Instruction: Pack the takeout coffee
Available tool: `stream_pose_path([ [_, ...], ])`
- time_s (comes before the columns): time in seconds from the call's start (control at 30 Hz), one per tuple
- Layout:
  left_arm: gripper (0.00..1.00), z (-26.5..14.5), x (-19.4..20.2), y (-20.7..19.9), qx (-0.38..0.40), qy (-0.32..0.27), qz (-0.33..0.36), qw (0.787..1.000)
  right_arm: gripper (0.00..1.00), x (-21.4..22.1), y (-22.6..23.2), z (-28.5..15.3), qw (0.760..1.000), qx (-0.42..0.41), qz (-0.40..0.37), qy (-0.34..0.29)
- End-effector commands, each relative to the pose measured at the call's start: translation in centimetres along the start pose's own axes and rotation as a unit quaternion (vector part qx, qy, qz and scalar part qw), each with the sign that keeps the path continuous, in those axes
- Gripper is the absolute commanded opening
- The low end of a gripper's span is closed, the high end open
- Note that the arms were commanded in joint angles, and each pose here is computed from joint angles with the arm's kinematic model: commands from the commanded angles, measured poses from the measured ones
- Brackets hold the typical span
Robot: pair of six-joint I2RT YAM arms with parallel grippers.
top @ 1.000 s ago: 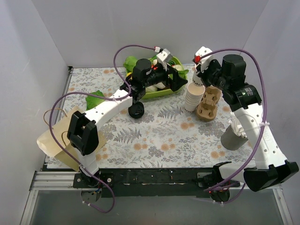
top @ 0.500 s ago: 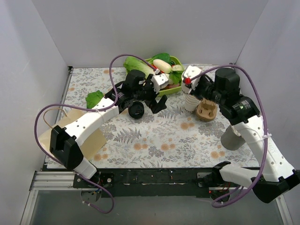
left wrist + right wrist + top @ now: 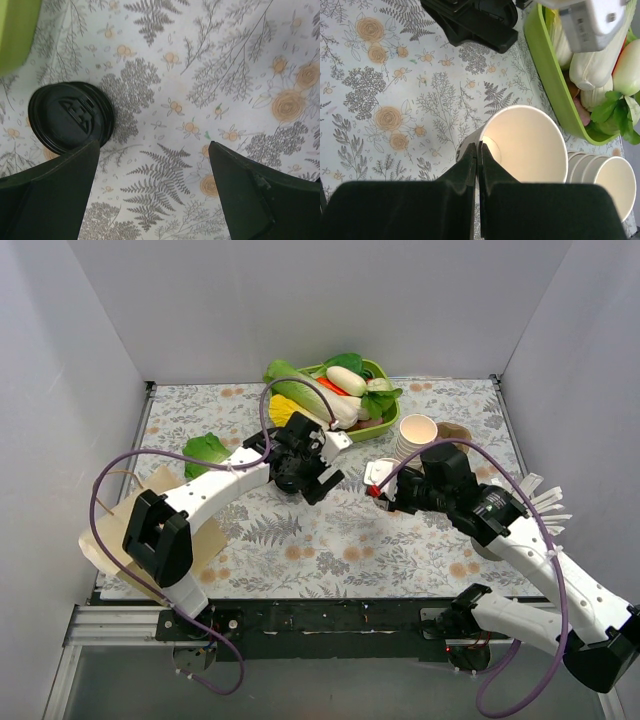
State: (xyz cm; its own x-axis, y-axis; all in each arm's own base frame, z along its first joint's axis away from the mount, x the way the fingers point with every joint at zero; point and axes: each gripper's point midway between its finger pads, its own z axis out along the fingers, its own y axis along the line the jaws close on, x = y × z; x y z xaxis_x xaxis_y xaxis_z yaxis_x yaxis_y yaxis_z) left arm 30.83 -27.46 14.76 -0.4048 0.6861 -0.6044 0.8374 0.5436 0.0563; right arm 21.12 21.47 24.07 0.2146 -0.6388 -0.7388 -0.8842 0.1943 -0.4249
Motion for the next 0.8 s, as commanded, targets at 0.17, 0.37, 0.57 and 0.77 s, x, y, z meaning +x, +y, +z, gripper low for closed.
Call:
stream_pose_path([
  [0.17, 0.92, -3.0, 4.6, 0.3, -0.035, 0.051, 0.034, 0.998, 0.01, -0.2, 0.5, 0.5, 1.000, -0.003, -0.004, -0.014],
  [0.37, 0.91, -3.2, 7.8, 0.6, -0.046, 0.100, 0.049, 0.993, 0.01, 1.6, 2.5, 1.8, 0.999, -0.039, -0.030, 0.005],
  [0.57, 0.92, -3.3, 10.3, 1.6, -0.069, 0.127, 0.068, 0.987, 0.01, 1.9, 3.3, 3.2, 0.998, -0.052, -0.040, 0.004],
  [0.77, 0.92, -3.2, 12.2, 3.9, -0.106, 0.141, 0.113, 0.978, 0.01, 2.0, 3.8, 4.4, 0.997, -0.062, -0.040, 0.003],
])
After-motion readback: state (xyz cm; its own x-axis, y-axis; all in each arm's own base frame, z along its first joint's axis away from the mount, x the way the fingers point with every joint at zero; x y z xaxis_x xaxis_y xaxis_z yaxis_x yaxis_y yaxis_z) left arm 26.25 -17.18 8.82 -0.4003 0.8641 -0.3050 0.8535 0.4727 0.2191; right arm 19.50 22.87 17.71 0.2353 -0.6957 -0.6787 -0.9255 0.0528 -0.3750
